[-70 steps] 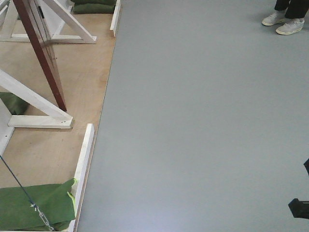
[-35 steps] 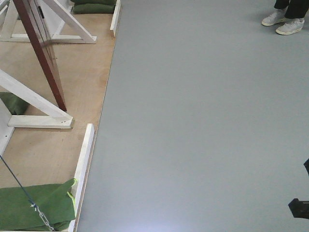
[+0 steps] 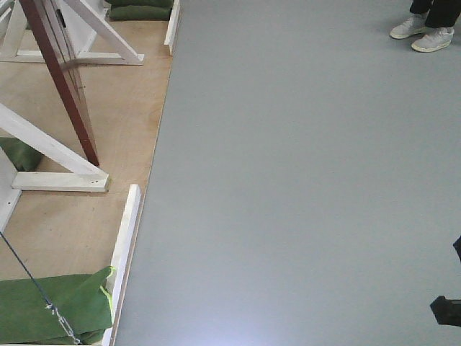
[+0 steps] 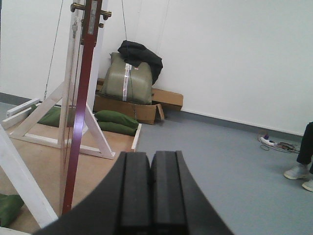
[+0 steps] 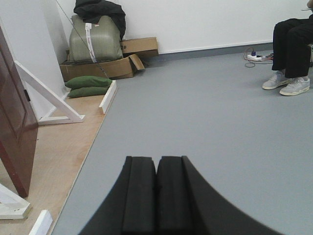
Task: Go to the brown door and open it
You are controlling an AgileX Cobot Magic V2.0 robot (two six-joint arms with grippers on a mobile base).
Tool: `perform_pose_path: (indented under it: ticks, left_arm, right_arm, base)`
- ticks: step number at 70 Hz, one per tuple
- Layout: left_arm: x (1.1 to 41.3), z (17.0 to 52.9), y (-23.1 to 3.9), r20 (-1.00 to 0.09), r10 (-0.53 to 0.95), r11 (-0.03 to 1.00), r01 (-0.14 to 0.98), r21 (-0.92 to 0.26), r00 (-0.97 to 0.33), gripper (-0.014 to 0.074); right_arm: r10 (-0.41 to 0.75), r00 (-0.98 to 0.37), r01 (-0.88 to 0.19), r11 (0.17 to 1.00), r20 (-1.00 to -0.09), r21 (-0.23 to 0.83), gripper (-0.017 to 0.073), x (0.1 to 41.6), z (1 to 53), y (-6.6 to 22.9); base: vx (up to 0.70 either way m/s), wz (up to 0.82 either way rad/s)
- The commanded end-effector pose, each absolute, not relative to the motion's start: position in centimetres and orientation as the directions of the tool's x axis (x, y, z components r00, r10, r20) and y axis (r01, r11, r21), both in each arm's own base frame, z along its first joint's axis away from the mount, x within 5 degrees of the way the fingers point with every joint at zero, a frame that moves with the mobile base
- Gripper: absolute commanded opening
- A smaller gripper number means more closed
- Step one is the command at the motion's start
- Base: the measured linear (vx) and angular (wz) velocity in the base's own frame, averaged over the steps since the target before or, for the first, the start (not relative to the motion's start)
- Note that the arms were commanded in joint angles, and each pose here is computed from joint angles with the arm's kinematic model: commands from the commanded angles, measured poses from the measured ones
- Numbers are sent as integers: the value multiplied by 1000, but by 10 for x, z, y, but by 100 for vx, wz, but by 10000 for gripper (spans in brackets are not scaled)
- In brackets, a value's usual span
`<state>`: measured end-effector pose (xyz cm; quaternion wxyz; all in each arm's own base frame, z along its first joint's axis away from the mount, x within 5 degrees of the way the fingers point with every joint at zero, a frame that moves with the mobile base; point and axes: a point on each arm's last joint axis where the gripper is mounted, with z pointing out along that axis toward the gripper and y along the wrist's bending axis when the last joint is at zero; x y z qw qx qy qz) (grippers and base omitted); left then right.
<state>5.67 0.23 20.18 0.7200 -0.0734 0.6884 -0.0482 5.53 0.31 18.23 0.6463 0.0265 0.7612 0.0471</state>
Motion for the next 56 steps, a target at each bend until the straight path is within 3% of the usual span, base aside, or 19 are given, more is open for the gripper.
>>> perform_pose_path:
  ticks: [1, 56]
  left_arm:
    - [55, 201, 2, -977, -174, 984, -11, -176, 121, 17]
    - [55, 201, 2, -977, -174, 984, -11, -176, 121, 17]
  right_arm:
    - [90, -77, -23, 995, -993, 92, 0, 56, 189, 2]
    - [90, -77, -23, 995, -993, 92, 0, 56, 189, 2]
  base:
    - [0, 0]
    - [1, 0]
